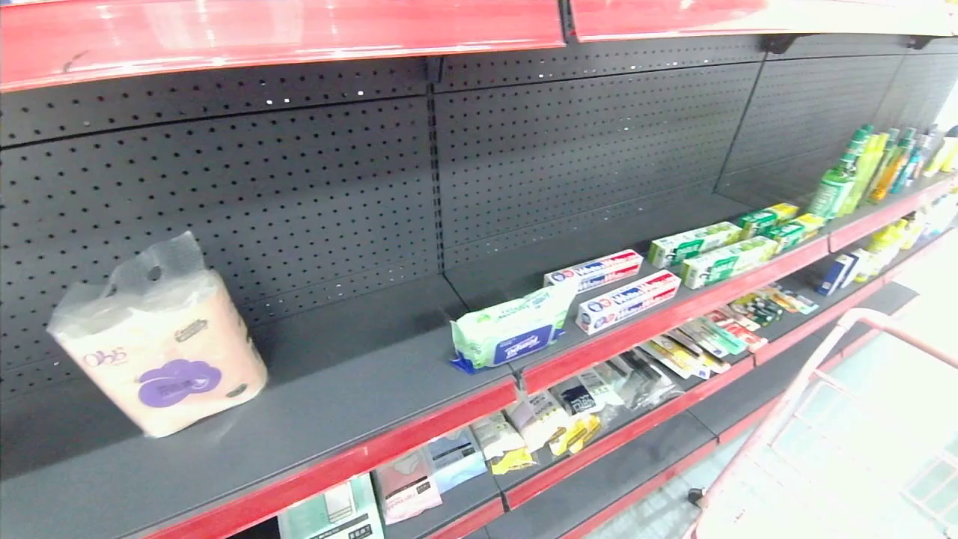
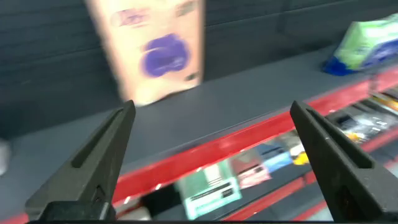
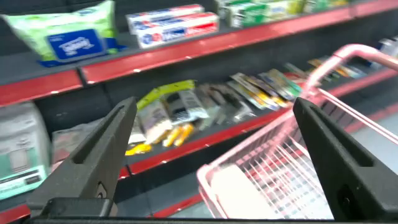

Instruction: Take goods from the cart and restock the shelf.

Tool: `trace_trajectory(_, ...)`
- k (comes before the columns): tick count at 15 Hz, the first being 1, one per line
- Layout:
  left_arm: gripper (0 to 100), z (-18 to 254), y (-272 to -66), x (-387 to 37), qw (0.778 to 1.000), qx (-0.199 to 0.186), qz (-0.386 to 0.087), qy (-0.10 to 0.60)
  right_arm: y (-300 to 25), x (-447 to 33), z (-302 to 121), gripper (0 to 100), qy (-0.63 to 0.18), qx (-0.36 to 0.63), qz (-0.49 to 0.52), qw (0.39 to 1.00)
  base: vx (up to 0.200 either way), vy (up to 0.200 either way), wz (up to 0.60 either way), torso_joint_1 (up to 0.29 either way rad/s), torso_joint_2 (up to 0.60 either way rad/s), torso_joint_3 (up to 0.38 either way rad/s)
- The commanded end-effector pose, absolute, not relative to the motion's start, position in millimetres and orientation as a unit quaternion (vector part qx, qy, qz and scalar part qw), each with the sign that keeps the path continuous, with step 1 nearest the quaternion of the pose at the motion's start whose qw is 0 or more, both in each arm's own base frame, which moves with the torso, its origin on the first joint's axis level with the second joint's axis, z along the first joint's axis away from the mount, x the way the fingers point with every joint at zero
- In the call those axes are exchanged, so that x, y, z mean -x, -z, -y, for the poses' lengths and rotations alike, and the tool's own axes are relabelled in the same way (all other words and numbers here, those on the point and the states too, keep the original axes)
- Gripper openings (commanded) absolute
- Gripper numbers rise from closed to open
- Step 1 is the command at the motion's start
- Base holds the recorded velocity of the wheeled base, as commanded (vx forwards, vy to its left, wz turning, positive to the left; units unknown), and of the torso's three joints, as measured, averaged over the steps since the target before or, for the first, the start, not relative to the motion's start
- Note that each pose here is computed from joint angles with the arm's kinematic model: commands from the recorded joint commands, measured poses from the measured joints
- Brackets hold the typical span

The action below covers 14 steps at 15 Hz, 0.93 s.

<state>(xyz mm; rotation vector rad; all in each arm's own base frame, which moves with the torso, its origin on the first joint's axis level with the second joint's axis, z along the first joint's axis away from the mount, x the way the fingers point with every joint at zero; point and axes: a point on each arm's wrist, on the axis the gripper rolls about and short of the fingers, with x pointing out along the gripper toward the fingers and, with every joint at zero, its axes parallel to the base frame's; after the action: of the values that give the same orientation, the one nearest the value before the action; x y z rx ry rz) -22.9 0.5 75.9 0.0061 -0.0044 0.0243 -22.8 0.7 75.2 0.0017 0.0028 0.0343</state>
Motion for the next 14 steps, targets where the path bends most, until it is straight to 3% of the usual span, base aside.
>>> trace_trajectory(1,100,-0.6,-75.8,22.8,1.0,-0.003,0.001,-0.012,-75.2,22.7,-0.7,100,-0.018,-0.001,-0.002,1.0,0.0,0.0,-0.6,-0.002,0.0,0.002)
trace_trajectory(14,100,-0.6,-75.8,22.8,1.0,-0.003,0.001,-0.012,-75.2,22.7,-0.7,100,-0.018,-0.001,-0.002,1.0,0.0,0.0,-0.6,0.003,0.0,0.003)
